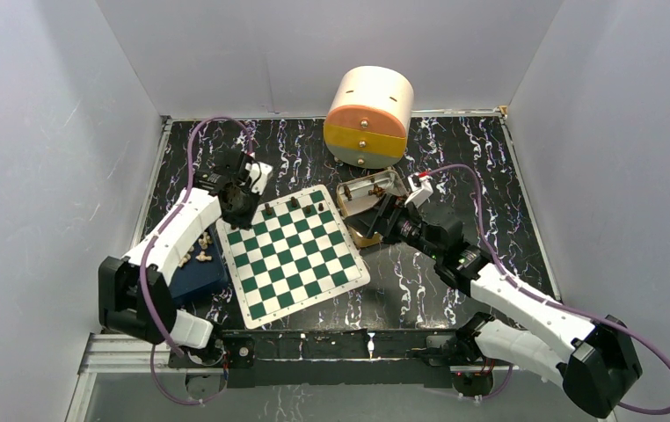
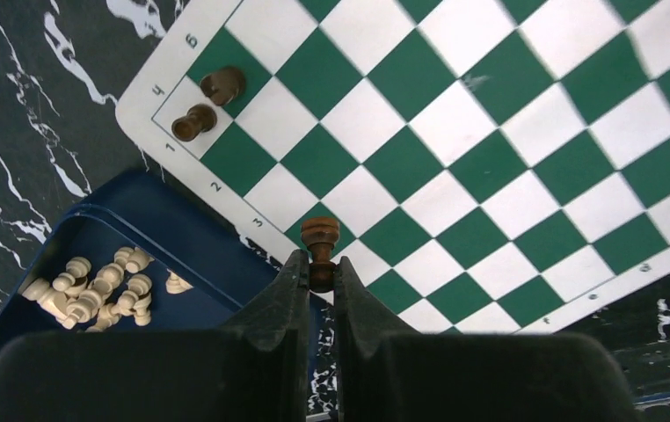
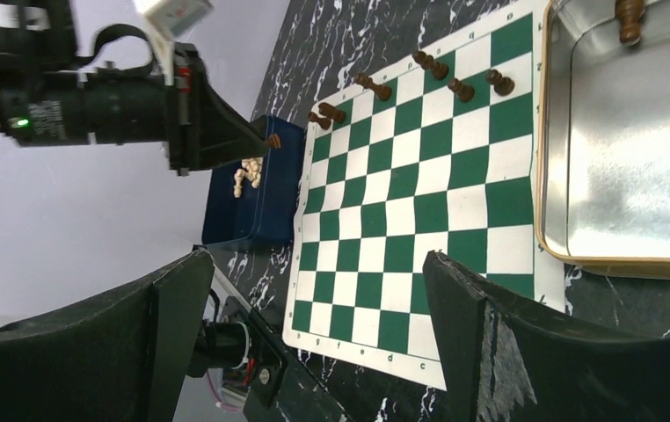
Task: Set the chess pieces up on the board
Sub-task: Place the chess piece on the chessboard.
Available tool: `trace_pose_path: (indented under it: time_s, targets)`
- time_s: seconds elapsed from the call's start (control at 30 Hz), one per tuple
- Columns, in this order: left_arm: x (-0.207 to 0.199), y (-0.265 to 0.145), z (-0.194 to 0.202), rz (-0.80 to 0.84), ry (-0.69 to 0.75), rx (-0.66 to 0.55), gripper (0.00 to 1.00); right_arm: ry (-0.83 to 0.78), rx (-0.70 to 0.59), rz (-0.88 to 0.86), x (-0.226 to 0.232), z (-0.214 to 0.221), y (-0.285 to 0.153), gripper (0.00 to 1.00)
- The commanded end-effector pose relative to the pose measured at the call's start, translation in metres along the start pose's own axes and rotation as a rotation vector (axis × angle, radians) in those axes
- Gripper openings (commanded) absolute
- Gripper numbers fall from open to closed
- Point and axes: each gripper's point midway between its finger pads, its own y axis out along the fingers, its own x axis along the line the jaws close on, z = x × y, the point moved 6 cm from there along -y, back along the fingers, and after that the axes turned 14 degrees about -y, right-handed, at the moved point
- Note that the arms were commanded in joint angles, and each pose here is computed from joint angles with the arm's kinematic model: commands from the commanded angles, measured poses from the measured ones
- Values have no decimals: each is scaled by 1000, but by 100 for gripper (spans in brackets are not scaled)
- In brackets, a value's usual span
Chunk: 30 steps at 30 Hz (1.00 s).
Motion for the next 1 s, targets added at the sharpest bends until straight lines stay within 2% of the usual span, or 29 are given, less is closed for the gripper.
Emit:
trace_pose_path:
  time_s: [0.0, 0.4, 0.97]
  targets:
    - [16, 17, 16, -34, 20, 118, 0, -71, -65, -2, 6, -15, -8, 99]
    - [45, 64, 27, -103, -97, 205, 0, -82, -82, -6, 8, -18, -12, 99]
    - [58, 79, 29, -144, -124, 223, 0, -78, -75, -11, 8, -17, -10, 99]
